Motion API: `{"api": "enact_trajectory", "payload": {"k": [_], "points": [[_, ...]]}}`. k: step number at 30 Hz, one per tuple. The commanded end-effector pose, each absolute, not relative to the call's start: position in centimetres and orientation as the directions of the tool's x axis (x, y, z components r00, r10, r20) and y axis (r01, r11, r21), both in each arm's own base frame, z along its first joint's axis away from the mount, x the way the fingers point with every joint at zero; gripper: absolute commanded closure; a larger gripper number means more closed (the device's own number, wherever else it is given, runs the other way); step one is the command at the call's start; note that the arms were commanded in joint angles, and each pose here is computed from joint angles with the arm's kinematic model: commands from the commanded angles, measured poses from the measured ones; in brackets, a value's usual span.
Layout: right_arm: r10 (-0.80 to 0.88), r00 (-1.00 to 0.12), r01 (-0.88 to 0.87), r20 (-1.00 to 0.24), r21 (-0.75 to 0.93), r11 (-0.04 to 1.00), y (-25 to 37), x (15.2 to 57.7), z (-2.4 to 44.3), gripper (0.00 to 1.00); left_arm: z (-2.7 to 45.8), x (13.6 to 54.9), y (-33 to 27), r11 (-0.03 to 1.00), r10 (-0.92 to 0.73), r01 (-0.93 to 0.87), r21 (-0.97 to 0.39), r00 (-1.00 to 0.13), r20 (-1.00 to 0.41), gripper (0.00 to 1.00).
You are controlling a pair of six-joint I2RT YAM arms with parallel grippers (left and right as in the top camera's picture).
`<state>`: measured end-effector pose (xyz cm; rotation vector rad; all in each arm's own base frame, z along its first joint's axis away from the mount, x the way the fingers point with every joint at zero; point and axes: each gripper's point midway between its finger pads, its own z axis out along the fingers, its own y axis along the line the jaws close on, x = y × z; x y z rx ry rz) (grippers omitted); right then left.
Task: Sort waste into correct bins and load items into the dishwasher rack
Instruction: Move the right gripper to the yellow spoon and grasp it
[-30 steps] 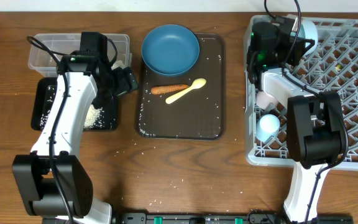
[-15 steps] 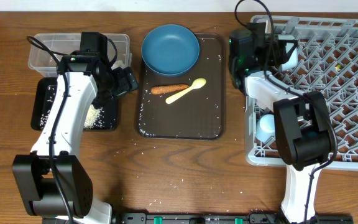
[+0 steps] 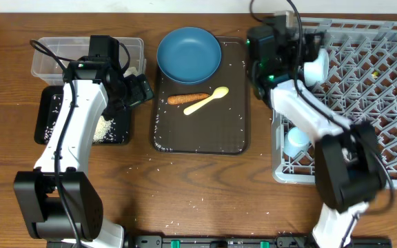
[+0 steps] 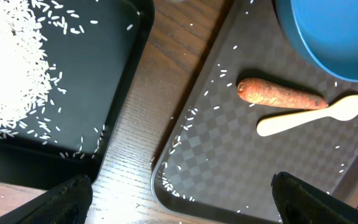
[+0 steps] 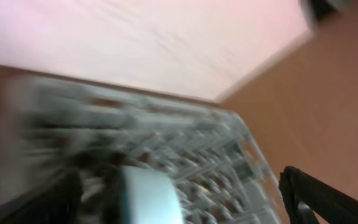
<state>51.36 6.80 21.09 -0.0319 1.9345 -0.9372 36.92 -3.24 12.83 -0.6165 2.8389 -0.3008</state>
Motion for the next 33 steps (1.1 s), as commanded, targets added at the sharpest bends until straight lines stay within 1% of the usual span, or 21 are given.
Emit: {"api": "enact_trajectory", "payload": {"k": [1, 2, 4, 6, 8, 10, 11, 12, 14, 16, 23, 28, 33], "points": [[-0.302, -0.447, -0.004, -0.842, -0.335, 0.942, 16.3, 50.4, 21.4, 0.01, 12.9, 36.7, -2.9, 0.89, -0.434, -0.391, -0.234, -0.883, -0.176, 0.05], [-0.267, -0.461, -0.097, -0.846, -0.251, 0.963, 18.4, 49.6, 20.9, 0.01, 12.9, 36.7, -2.9, 0.89, -0.434, -0.391, -0.234, -0.883, -0.176, 0.05], [-0.184, -0.523, -0.245, -0.833, -0.06, 0.968, 22.1, 47.8, 19.6, 0.01, 12.9, 36.7, -2.9, 0.89, -0.434, -0.391, -0.234, -0.883, -0.176, 0.05], [-0.091, -0.619, -0.303, -0.78, 0.13, 0.944, 24.6, 46.0, 18.2, 0.01, 12.9, 36.7, -2.9, 0.89, -0.434, -0.391, -0.234, -0.883, -0.176, 0.05], [-0.017, -0.711, -0.277, -0.703, 0.259, 0.925, 25.6, 44.6, 16.6, 0.01, 12.9, 36.7, -2.9, 0.89, -0.434, -0.391, -0.234, -0.883, -0.176, 0.05], [0.069, -0.775, -0.18, -0.629, 0.324, 0.929, 25.4, 44.0, 14.8, 0.02, 12.9, 36.7, -2.9, 0.89, -0.434, -0.391, -0.234, -0.883, -0.176, 0.05], [0.123, -0.798, -0.112, -0.591, 0.345, 0.932, 25.1, 43.9, 13.8, 0.09, 12.9, 36.7, -2.9, 0.89, -0.434, -0.391, -0.234, -0.883, -0.176, 0.05], [0.172, -0.811, -0.05, -0.56, 0.359, 0.932, 24.7, 43.8, 12.9, 0.12, 12.9, 36.7, -2.9, 0.89, -0.434, -0.391, -0.234, -0.883, -0.176, 0.05], [0.272, -0.818, 0.085, -0.507, 0.361, 0.929, 23.7, 43.7, 11.1, 0.14, 12.9, 36.7, -2.9, 0.89, -0.434, -0.391, -0.234, -0.883, -0.176, 0.05], [0.322, -0.82, 0.156, -0.472, 0.357, 0.921, 23.3, 43.7, 9.4, 0.16, 12.9, 36.7, -2.9, 0.89, -0.434, -0.391, -0.234, -0.883, -0.176, 0.05], [0.397, -0.834, 0.271, -0.382, 0.344, 0.899, 23.1, 43.3, 4.9, 0.29, 12.9, 36.7, -2.9, 0.89, -0.434, -0.391, -0.234, -0.883, -0.176, 0.05], [0.431, -0.834, 0.321, -0.345, 0.331, 0.887, 23.0, 43.2, 2.4, 0.34, 12.9, 36.7, -2.9, 0.89, -0.434, -0.391, -0.234, -0.883, -0.176, 0.05], [0.449, -0.83, 0.344, -0.33, 0.33, 0.879, 23.2, 43.5, 0.4, 0.36, 12.9, 36.7, -2.9, 0.89, -0.434, -0.391, -0.234, -0.883, -0.176, 0.05]]}}
